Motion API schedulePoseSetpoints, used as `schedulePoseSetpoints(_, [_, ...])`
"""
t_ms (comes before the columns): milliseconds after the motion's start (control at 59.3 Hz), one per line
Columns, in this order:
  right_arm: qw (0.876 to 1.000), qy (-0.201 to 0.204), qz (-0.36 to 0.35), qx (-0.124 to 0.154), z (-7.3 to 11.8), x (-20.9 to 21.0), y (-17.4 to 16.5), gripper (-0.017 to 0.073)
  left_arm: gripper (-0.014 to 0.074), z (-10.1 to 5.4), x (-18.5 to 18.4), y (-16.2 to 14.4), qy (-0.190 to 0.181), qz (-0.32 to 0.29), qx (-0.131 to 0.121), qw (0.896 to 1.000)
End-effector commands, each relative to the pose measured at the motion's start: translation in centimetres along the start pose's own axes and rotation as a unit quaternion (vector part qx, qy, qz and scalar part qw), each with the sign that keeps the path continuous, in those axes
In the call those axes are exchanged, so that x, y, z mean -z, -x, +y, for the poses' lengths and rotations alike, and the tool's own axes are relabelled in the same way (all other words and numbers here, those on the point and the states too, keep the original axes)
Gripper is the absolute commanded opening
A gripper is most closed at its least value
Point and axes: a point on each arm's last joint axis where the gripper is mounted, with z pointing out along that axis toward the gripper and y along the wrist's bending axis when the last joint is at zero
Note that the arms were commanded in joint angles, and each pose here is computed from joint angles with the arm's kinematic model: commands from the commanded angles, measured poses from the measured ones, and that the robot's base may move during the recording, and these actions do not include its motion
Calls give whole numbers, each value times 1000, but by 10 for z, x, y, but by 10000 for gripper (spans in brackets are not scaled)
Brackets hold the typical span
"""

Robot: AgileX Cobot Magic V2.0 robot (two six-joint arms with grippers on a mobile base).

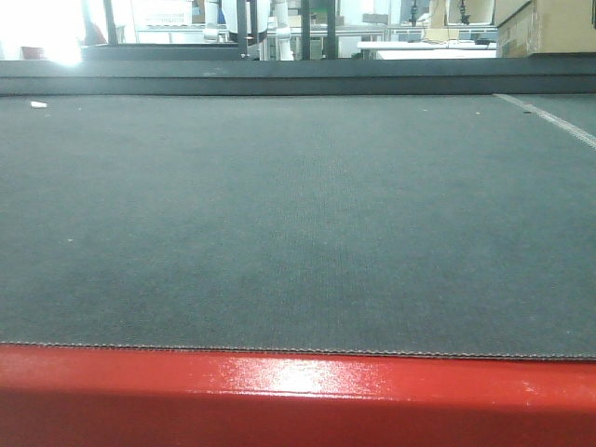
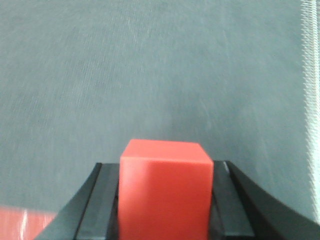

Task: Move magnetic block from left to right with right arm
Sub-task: 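Lift the red cube up with the right gripper, then turn the base away from the table holding the cube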

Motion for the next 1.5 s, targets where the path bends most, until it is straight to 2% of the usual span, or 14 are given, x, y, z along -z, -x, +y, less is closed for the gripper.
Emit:
schedulePoseSetpoints(0, [997,11,-81,6,-4,22,-2,181,-116,0,1,5,-2,-46,2,999])
schedulePoseSetpoints(152, [988,19,-156,10,-11,57,-21,181,-116,0,1,5,-2,-46,2,999])
schedulePoseSetpoints(320, [968,24,-249,14,-18,96,-38,181,-116,0,1,5,-2,-46,2,999])
schedulePoseSetpoints(489, [951,28,-308,8,-24,118,-53,181,-116,0,1,5,-2,-46,2,999])
schedulePoseSetpoints(590, [945,30,-325,6,-25,124,-57,181,-116,0,1,5,-2,-46,2,999])
schedulePoseSetpoints(1484, [945,30,-326,6,-25,124,-58,181,-116,0,1,5,-2,-46,2,999])
